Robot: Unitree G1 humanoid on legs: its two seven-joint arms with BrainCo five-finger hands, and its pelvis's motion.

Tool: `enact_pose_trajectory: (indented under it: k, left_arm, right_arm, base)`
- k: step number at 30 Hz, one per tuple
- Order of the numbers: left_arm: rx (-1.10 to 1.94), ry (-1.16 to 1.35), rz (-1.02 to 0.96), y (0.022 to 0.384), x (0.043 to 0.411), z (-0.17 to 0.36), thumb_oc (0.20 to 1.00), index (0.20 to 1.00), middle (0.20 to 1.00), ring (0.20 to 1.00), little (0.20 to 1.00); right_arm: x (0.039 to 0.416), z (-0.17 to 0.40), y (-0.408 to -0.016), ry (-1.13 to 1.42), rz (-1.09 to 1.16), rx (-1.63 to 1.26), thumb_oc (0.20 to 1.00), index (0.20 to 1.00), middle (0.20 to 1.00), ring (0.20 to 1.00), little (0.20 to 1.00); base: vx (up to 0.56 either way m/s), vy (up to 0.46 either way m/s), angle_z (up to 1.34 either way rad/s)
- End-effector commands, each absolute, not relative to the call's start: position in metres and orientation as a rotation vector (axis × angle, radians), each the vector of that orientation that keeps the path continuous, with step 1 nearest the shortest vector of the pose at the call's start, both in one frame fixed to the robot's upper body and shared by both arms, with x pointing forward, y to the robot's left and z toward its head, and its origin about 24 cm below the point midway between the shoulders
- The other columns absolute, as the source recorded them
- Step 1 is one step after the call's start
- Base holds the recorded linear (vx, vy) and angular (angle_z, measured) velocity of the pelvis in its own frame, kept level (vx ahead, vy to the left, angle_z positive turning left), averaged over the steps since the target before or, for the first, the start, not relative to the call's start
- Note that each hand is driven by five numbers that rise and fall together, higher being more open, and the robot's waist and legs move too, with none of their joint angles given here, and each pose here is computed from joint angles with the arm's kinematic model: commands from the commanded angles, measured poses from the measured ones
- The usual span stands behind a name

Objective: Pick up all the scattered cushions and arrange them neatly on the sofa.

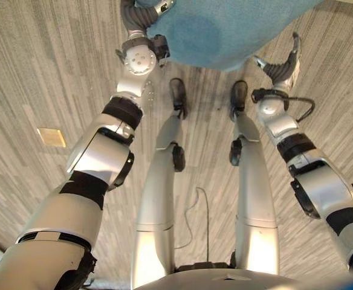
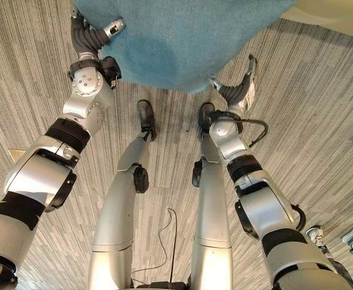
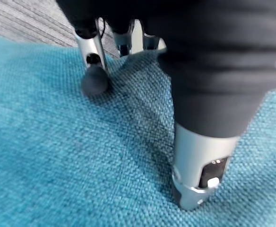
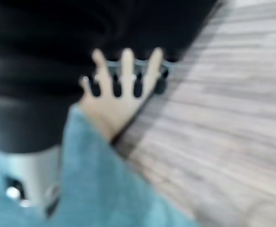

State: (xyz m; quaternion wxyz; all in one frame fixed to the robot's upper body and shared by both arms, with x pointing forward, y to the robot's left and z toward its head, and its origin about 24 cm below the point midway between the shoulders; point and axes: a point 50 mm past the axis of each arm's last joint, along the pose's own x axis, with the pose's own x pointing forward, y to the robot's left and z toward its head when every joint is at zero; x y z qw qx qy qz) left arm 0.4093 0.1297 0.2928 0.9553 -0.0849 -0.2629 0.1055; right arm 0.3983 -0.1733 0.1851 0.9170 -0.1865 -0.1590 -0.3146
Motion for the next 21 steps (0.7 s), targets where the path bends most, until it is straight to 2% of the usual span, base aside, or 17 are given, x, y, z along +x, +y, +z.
enact_pose_trajectory:
  k: [1,12,15,17,20,21]
  left_arm:
    - [-0.222,-0.673,0.06,0.089,0.394,0.318,1.0,1.0,1.0,1.0,1.0]
    - [-0.22,-0.688,0.037,0.09,0.392,0.321,1.0,1.0,1.0,1.0,1.0]
    - [-0.212,-0.748,-0.025,0.084,0.385,0.336,1.0,1.0,1.0,1.0,1.0]
    - [-0.213,-0.752,-0.035,0.084,0.384,0.338,1.0,1.0,1.0,1.0,1.0]
    - [-0.232,-0.777,-0.084,0.075,0.379,0.345,1.0,1.0,1.0,1.0,1.0]
    - [-0.24,-0.791,-0.122,0.067,0.376,0.35,1.0,1.0,1.0,1.0,1.0]
  right_arm:
    - [0.398,0.21,-0.173,-0.431,-0.686,-0.412,1.0,1.0,1.0,1.0,1.0]
    - [0.404,0.259,-0.192,-0.501,-0.742,-0.414,1.0,1.0,1.0,1.0,1.0]
    - [0.404,0.299,-0.182,-0.616,-0.615,-0.386,1.0,1.0,1.0,1.0,1.0]
    - [0.404,0.304,-0.177,-0.631,-0.579,-0.41,1.0,1.0,1.0,1.0,1.0]
    - [0.403,0.323,-0.156,-0.702,-0.448,-0.405,1.0,1.0,1.0,1.0,1.0]
    - [0.402,0.326,-0.132,-0.727,-0.316,-0.368,1.0,1.0,1.0,1.0,1.0]
  base:
    - [0.01,-0.037,0.0]
    - [0.0,-0.015,0.0]
    - [0.01,-0.006,0.02]
    - [0.01,0.022,0.02]
    - [0.0,0.0,0.0]
    - [0.0,0.0,0.0]
